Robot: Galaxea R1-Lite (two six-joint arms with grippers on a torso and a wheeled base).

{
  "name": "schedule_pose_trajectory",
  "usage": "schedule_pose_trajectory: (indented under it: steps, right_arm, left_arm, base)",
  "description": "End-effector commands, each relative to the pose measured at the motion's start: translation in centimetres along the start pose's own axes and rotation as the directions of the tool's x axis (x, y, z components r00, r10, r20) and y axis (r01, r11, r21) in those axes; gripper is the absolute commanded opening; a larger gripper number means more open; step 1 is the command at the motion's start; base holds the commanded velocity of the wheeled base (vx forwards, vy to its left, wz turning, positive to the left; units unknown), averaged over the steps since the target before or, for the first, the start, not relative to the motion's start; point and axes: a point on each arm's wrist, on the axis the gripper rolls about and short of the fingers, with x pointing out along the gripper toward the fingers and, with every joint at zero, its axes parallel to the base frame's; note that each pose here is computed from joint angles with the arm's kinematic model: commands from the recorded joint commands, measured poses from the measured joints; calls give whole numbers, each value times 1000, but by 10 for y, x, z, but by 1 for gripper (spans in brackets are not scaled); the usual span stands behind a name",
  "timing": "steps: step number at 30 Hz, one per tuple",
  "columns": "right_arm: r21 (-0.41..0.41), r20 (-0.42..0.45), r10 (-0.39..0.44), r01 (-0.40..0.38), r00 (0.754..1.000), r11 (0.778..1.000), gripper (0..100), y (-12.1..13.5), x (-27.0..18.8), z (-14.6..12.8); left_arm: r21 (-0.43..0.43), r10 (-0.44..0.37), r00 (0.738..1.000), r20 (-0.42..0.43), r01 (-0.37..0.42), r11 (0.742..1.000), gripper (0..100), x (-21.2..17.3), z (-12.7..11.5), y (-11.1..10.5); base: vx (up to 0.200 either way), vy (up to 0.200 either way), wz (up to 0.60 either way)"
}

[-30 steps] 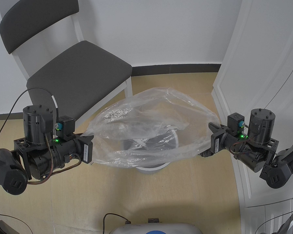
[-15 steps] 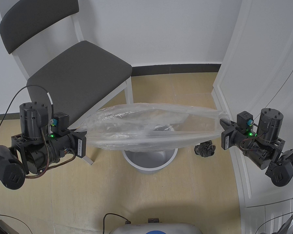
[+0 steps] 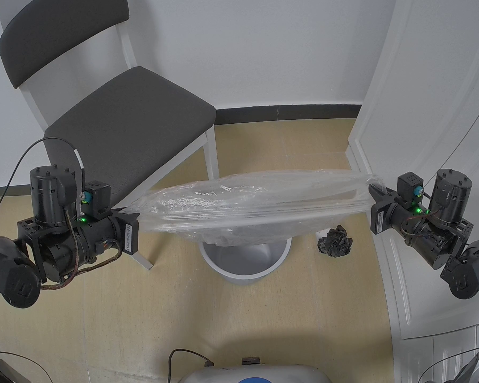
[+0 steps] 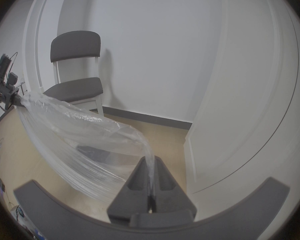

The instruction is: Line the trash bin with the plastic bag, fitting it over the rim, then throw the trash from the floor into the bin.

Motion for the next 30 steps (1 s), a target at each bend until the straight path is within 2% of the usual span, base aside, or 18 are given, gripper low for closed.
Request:
schedule_pose_trajectory:
  steps: [1, 4, 7, 8, 9, 11, 14, 15, 17, 21, 22, 25, 28, 30]
  right_arm:
    - [15, 40, -5, 4, 999, 1000, 0, -2, 2, 7]
    - [60, 206, 13, -25, 979, 998, 0, 3, 6, 18]
    - [73, 372, 82, -117, 924, 991, 0, 15, 9, 23]
    - [74, 380, 90, -127, 920, 989, 0, 17, 10, 23]
    - [71, 361, 133, -170, 923, 983, 0, 28, 14, 16]
    - [75, 366, 167, -207, 916, 975, 0, 37, 10, 17]
    - [112, 366, 213, -270, 906, 956, 0, 52, 6, 17]
    - [112, 366, 213, -270, 906, 956, 0, 52, 6, 17]
    - [143, 377, 257, -330, 890, 933, 0, 64, 0, 20]
    - [172, 386, 304, -392, 871, 904, 0, 80, -7, 23]
    - [174, 387, 310, -398, 869, 901, 0, 82, -8, 23]
    - [202, 386, 350, -448, 854, 871, 0, 96, -13, 23]
    - [224, 379, 372, -474, 847, 851, 0, 107, -11, 20]
    - [233, 376, 374, -478, 848, 847, 0, 110, -10, 19]
  left_arm:
    - [0, -5, 1000, 11, 5, 1000, 0, 1, 0, 0]
    - [-5, -41, 994, 104, 41, 999, 0, 2, 5, -7]
    - [3, -103, 979, 178, 104, 995, 0, 2, 3, -16]
    - [5, -109, 976, 186, 110, 994, 0, 1, 3, -17]
    - [8, -146, 961, 237, 148, 989, 0, -2, 5, -25]
    - [4, -185, 943, 276, 192, 981, 0, -7, 6, -35]
    - [-1, -255, 917, 307, 269, 963, 0, -13, 7, -54]
    - [-1, -255, 917, 307, 269, 963, 0, -13, 7, -54]
    - [-10, -309, 893, 328, 330, 944, 0, -20, 10, -69]
    - [-32, -364, 865, 344, 399, 917, 0, -27, 11, -83]
    - [-35, -370, 863, 344, 405, 914, 0, -28, 11, -84]
    - [-27, -403, 851, 337, 436, 899, 0, -31, 9, -93]
    - [-23, -413, 852, 323, 443, 896, 0, -31, 6, -96]
    - [-25, -413, 853, 318, 443, 896, 0, -29, 5, -96]
  base:
    - [0, 0, 0]
    - [0, 0, 0]
    - [0, 0, 0]
    - [0, 0, 0]
    - [0, 0, 0]
    - [0, 0, 0]
    - [0, 0, 0]
    - [0, 0, 0]
    - [0, 0, 0]
    - [0, 0, 0]
    - [0, 0, 0]
    - [0, 0, 0]
    - [0, 0, 0]
    - [0, 0, 0]
